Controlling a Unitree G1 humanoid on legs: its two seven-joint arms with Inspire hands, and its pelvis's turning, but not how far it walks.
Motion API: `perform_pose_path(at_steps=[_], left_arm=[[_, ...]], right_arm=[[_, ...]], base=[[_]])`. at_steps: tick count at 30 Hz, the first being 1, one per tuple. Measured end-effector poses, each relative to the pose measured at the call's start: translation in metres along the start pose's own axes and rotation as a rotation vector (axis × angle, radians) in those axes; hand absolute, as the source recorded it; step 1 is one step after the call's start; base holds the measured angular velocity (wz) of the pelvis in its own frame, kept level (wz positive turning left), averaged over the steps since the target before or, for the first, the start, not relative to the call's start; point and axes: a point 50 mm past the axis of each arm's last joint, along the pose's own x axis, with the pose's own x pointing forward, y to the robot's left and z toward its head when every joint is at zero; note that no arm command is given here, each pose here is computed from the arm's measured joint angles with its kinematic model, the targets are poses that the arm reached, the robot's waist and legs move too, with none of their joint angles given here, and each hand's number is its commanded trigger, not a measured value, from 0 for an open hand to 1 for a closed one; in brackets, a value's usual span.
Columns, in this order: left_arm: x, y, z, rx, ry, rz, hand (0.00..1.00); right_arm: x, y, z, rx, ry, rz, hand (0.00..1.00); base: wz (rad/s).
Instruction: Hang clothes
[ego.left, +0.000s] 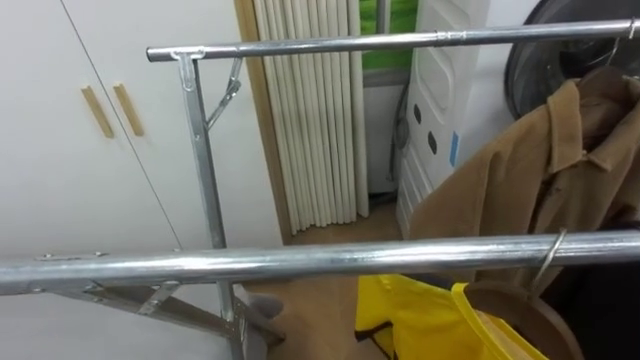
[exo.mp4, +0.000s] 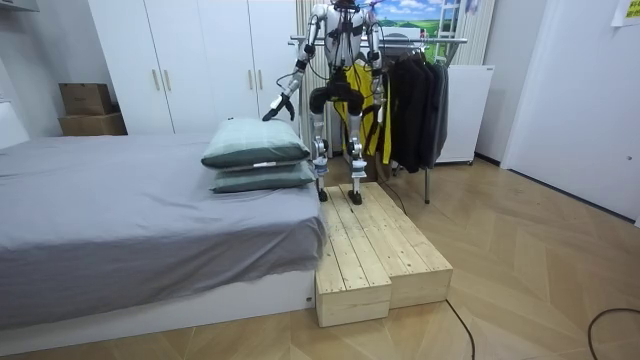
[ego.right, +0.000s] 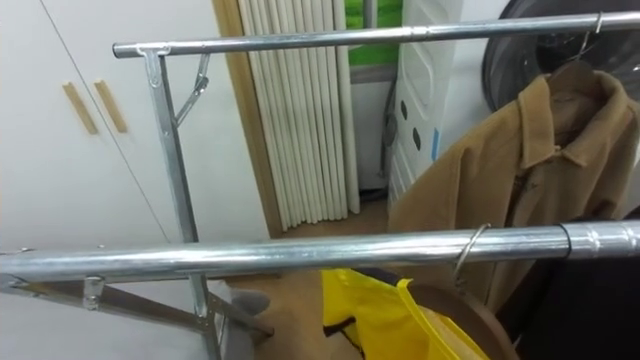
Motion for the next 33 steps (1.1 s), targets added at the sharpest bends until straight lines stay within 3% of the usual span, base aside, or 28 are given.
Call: perform_pose_path(at_steps=[9,15,21,25,28,33], left_arm=[[-0.002,-0.009,0.019,0.019,-0.13,-0.063,0.0],[-0.005,-0.014,0.037,0.032,-0.227,-0.107,0.0],[-0.012,-0.015,0.076,-0.055,-0.364,-0.164,0.0],[-0.024,-0.025,0.108,-0.043,-0.507,-0.253,0.0],[-0.037,-0.044,0.128,0.011,-0.584,-0.344,0.0],[-0.048,-0.065,0.131,0.034,-0.616,-0.471,0.0]], right_arm=[[0.002,0.0,0.028,-0.224,-0.013,-0.032,0.0],[0.002,-0.003,0.025,-0.246,0.008,-0.063,0.0],[0.004,0.009,0.033,-0.241,-0.022,-0.054,0.0],[0.005,0.012,0.039,-0.214,-0.041,-0.049,0.0],[0.004,0.01,0.044,-0.166,-0.064,-0.051,0.0],[0.004,0.008,0.047,-0.112,-0.081,-0.054,0.0]], base=[[0.44],[0.68],[0.76],[1.2],[1.14],[0.48]])
